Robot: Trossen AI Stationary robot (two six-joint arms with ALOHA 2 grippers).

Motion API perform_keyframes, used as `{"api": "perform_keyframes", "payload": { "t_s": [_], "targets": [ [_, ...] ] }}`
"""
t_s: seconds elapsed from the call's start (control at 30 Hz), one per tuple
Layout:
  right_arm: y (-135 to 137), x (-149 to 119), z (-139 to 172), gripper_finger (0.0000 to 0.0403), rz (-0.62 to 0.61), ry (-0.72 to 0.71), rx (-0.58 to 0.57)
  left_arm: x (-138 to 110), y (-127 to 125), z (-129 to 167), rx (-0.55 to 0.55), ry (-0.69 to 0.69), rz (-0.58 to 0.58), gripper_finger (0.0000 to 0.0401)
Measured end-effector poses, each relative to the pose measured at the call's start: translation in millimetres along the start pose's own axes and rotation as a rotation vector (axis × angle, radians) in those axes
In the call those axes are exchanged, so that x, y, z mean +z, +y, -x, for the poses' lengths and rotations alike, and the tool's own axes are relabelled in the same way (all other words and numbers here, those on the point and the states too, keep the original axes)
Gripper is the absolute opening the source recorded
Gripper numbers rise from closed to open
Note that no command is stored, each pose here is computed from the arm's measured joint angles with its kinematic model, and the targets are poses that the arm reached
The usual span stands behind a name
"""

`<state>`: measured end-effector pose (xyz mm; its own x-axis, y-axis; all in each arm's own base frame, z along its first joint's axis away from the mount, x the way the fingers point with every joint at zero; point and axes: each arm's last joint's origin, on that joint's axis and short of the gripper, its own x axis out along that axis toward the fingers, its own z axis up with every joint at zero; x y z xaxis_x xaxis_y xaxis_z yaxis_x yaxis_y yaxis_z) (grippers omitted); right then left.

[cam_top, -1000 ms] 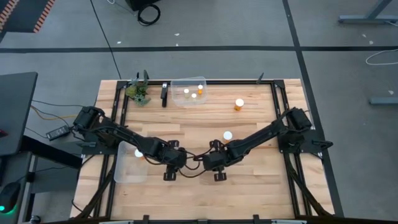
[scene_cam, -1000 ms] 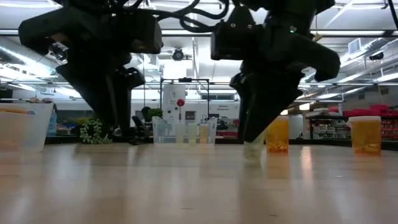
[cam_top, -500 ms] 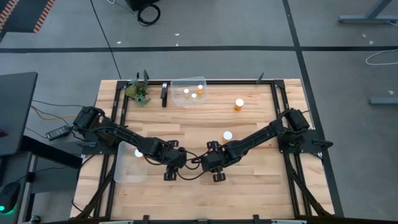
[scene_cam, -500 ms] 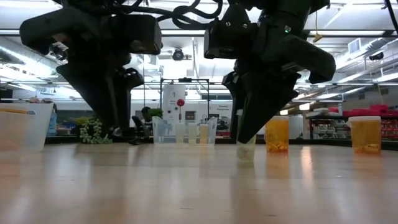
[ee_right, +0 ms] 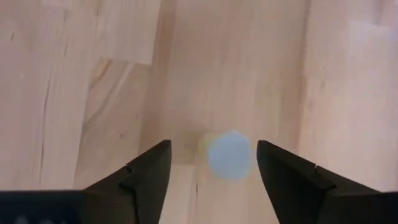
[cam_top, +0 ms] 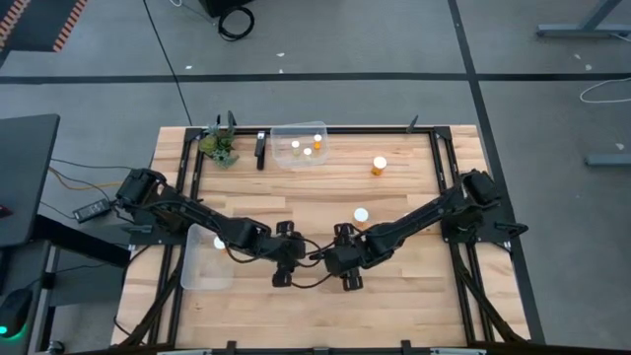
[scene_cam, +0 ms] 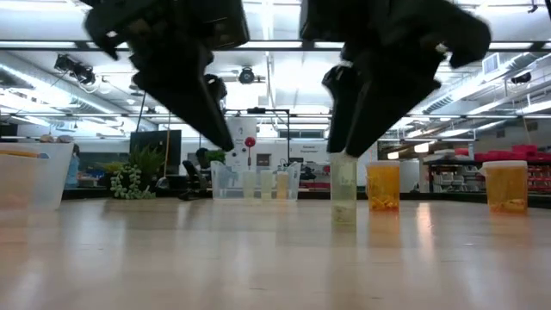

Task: Pick and place medicine bottles into bin by pill shape (circle, oval)
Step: Put the small yellow pill bottle into the top transparent bin

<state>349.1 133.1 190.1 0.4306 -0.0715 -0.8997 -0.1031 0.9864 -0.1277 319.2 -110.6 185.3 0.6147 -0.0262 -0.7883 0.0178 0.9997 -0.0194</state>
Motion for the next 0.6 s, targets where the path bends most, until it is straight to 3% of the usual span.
{"api": "perform_keyframes", "payload": {
  "t_s": [0.27,0.6],
  "targets": [
    [5.2,-19.0,33.8,0.0255,-0.006,-0.044,-0.036,7.0,-0.2,-3.4,-0.014,-0.069,0.054,0.0221],
    [-9.9,-61.3,59.1,0.0255,-0.132,-0.148,-0.063,11.5,6.3,-4.6,-0.01,-0.096,0.079,0.0218]
  ]
}}
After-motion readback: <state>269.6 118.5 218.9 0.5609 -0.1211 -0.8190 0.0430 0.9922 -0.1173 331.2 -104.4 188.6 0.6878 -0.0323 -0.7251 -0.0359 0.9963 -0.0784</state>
